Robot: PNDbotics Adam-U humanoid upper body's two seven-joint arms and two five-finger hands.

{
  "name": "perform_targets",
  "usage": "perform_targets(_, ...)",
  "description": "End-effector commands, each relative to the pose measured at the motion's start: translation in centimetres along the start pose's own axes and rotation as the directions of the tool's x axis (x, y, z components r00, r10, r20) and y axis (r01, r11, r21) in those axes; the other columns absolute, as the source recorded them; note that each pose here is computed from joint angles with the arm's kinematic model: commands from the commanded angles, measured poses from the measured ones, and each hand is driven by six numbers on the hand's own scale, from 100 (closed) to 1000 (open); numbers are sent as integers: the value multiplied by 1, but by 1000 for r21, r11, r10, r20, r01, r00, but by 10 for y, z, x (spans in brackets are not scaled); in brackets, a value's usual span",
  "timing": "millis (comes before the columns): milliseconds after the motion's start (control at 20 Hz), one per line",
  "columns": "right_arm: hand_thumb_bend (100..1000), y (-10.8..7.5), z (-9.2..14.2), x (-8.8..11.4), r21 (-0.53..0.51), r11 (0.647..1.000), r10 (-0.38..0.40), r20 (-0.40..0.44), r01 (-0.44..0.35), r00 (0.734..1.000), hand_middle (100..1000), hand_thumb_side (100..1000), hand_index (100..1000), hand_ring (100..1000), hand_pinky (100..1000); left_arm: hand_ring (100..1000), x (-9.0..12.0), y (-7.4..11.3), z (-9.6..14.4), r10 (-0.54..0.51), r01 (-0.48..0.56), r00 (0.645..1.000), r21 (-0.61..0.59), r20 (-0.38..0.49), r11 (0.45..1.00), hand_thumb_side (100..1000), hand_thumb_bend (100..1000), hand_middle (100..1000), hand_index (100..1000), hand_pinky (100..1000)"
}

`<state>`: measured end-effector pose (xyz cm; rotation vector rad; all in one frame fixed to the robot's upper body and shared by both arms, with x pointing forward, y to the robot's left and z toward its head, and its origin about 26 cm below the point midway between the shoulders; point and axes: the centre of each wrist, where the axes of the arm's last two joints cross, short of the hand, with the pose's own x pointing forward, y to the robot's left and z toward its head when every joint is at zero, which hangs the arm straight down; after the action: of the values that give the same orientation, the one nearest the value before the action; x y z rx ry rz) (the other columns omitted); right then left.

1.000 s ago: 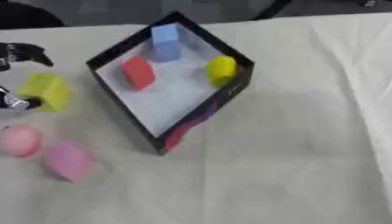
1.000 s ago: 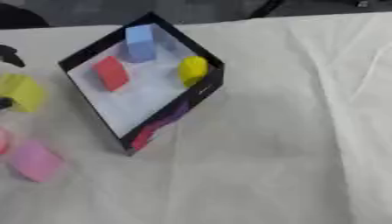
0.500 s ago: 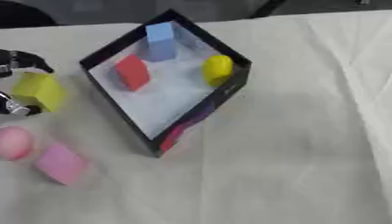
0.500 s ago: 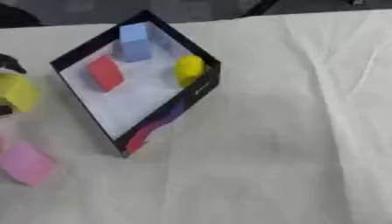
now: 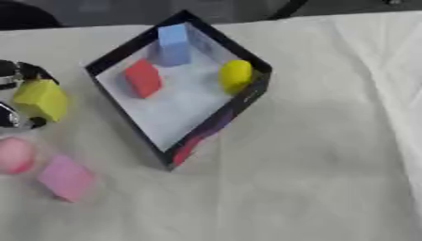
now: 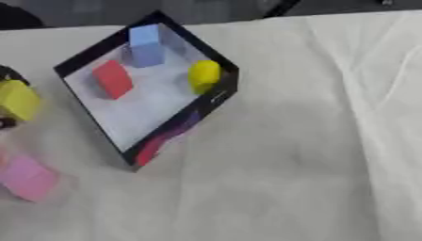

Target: Pick up objects on the table and place them in the box.

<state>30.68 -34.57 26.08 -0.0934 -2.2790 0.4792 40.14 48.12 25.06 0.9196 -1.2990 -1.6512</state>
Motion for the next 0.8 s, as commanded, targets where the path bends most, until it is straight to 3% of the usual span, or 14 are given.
perform_targets(50, 100, -5, -2, 7, -8, 1000, 29, 17, -29, 999, 600, 508, 830, 603, 909, 701, -8, 9, 11, -103, 135, 979, -183, 175, 974, 189, 342, 748, 866, 785)
perform_targets(400, 100, -5, 1, 4, -6, 1000, 31, -1, -31, 1000, 600, 507, 829, 603, 909, 691, -3, 18, 10, -79, 104, 976, -116, 203, 988, 197, 213, 676, 786, 756)
perform_targets(800, 100, -6, 6, -1, -5, 1000, 26, -29, -26, 999, 601, 509, 830, 604, 910, 617, 23, 64, 14, -158, 128, 955, 134, 251, 983, 173, 214, 579, 691, 680)
